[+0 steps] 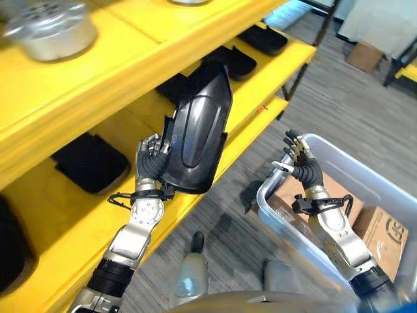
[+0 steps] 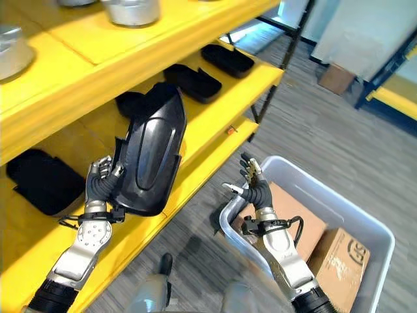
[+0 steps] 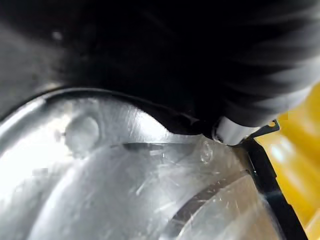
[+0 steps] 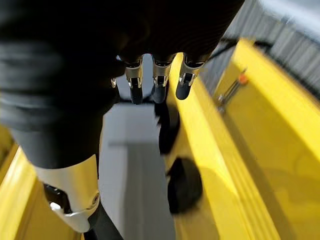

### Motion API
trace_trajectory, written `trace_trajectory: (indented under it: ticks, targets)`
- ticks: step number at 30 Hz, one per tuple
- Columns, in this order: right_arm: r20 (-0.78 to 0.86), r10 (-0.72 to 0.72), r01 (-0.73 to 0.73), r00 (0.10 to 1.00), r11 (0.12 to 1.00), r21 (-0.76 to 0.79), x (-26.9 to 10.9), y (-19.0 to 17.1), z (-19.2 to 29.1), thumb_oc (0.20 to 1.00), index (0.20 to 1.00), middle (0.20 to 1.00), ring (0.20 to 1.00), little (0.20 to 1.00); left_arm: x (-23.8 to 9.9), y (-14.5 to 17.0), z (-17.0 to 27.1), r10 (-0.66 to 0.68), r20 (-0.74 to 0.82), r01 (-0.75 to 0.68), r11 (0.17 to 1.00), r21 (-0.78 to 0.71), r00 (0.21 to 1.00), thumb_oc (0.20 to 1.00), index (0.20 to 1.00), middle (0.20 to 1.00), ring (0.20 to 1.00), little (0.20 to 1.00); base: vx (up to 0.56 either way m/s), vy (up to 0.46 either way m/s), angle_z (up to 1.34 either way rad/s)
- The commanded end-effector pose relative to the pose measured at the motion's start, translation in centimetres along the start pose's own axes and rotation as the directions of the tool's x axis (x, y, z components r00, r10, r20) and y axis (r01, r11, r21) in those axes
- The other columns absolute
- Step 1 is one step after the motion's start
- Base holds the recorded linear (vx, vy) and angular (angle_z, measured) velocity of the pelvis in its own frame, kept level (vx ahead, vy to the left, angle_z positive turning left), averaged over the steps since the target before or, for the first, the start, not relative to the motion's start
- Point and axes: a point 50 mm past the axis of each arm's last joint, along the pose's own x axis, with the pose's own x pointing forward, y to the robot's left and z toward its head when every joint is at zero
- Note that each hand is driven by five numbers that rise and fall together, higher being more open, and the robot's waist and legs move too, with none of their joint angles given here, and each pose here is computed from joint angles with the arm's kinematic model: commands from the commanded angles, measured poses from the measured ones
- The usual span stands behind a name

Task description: Move parts from the plastic box to the shelf.

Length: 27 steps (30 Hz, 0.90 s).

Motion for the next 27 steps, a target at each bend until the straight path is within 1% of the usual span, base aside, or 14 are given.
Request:
trace_trajectory:
  ticks: [1,4,8,10,12,14,19,23,26,27]
  targets:
    - [0.138,-0.016,0.022,0.99,0.999,-0.039,1.1,-0.4,1.9,1.0,1.0,1.0,1.0,1.0,0.8,-0.3,3.1,0.03,0.124,-0.013,0.99,-0.138,0.992,0.2,0.2,0.2,0.2,0.2,-0.14,-0.154,0.82]
    - [0.143,-0.018,0.028,0.99,0.998,-0.063,1.1,-0.8,2.0,1.0,1.0,1.0,1.0,1.0,0.6,-0.1,2.9,0.04,0.109,-0.022,0.986,-0.163,0.993,0.2,0.2,0.2,0.2,0.2,-0.17,-0.127,0.48]
    - [0.123,-0.039,0.05,0.992,0.995,-0.084,0.5,-1.6,1.3,1.0,1.0,1.0,1.0,1.0,0.7,-0.3,2.6,0.045,0.079,-0.033,0.988,-0.148,0.996,0.2,0.2,0.2,0.2,0.2,-0.15,-0.082,0.2]
    - [0.11,-0.084,0.092,0.99,0.993,-0.077,-0.3,-2.4,1.0,1.0,1.0,1.0,1.0,1.0,1.0,-0.8,2.7,0.022,0.08,-0.011,0.99,-0.141,0.997,0.2,0.2,0.2,0.2,0.2,-0.13,-0.005,1.15]
    - [0.098,-0.095,0.103,0.991,0.991,-0.082,-0.7,-2.8,0.9,1.0,1.0,1.0,1.0,1.0,1.1,-1.0,2.9,0.008,0.092,0.005,0.991,-0.136,0.996,0.2,0.2,0.2,0.2,0.2,-0.08,0.057,1.31]
    - [0.072,-0.111,0.117,0.991,0.989,-0.094,-0.9,-3.4,0.8,1.0,1.0,1.0,1.0,1.0,0.9,-0.9,3.5,-0.007,0.126,0.026,0.989,-0.147,0.992,0.2,0.2,0.2,0.2,0.2,-0.1,0.25,0.58]
    - [0.069,-0.126,0.134,0.99,0.983,-0.125,-0.8,-4.2,0.7,1.0,1.0,1.0,1.0,1.0,0.5,-1.1,3.9,-0.032,0.157,0.059,0.983,-0.175,0.987,0.2,0.2,0.2,0.2,0.2,-0.04,0.276,0.59]
    - [0.092,-0.14,0.153,0.986,0.977,-0.15,-0.4,-5.0,1.5,1.0,1.0,1.0,1.0,1.0,0.3,-1.0,4.1,0.023,0.167,0.014,0.976,-0.219,0.986,0.2,0.2,0.2,0.2,0.2,-0.01,0.447,0.49]
    - [0.104,-0.101,0.116,0.989,0.981,-0.156,-0.1,-4.9,1.8,1.0,1.0,1.0,1.0,1.0,0.4,-0.8,4.1,0.066,0.166,-0.029,0.977,-0.213,0.984,0.2,0.2,0.2,0.2,0.2,0.01,0.488,0.48]
    - [0.098,-0.081,0.094,0.992,0.986,-0.135,-0.2,-4.8,1.9,1.0,1.0,1.0,1.0,1.0,0.5,-0.6,4.1,0.087,0.149,-0.053,0.975,-0.214,0.985,0.2,0.2,0.2,0.2,0.2,0.01,0.576,0.32]
